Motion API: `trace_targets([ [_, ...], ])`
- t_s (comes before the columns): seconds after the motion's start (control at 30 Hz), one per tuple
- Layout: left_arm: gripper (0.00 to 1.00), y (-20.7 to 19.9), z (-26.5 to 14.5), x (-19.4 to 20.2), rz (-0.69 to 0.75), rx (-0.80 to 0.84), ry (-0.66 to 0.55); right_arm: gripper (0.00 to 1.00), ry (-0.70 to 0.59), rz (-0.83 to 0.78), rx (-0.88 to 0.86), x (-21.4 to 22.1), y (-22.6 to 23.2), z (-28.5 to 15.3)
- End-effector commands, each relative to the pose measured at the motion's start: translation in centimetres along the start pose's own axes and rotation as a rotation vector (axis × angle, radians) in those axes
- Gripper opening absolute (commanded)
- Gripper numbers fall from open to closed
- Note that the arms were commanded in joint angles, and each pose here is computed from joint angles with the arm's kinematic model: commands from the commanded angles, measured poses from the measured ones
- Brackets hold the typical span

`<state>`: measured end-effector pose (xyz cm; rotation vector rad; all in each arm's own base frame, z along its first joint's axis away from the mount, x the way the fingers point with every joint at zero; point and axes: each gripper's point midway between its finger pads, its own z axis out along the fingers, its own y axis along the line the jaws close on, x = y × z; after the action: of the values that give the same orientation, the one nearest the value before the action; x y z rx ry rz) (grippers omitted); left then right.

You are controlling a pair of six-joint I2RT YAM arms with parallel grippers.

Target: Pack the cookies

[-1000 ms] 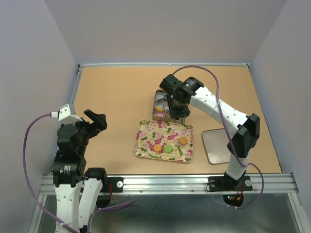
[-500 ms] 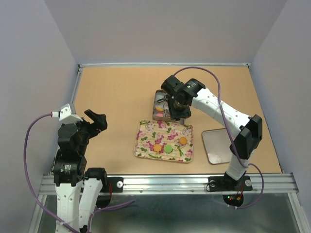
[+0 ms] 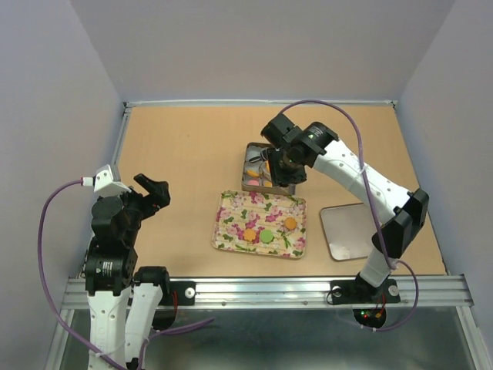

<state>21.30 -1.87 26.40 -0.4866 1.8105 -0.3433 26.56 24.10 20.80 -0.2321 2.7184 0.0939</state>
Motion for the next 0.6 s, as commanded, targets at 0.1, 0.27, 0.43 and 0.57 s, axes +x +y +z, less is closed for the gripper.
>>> trace_targets([
  [0.1,0.96,-0.5,0.5,-0.6,0.018,0.027,-0.021,0.51,-0.082,0.000,-0.160,0.4,1.3,-5.8],
  [0.27,0.96,-0.5,0.6,-0.6,0.018,0.024,-0.019,0.51,-0.037,-0.063,-0.226,4.5,3.4,-7.0],
  [0.43,0.95,-0.5,0.7,-0.5,0.018,0.022,-0.016,0.51,0.048,-0.125,-0.229,9.4,5.3,-5.8],
  [0.57,0.95,-0.4,0.5,-0.6,0.017,0.023,-0.023,0.51,0.111,-0.156,-0.229,12.5,6.3,-4.8],
])
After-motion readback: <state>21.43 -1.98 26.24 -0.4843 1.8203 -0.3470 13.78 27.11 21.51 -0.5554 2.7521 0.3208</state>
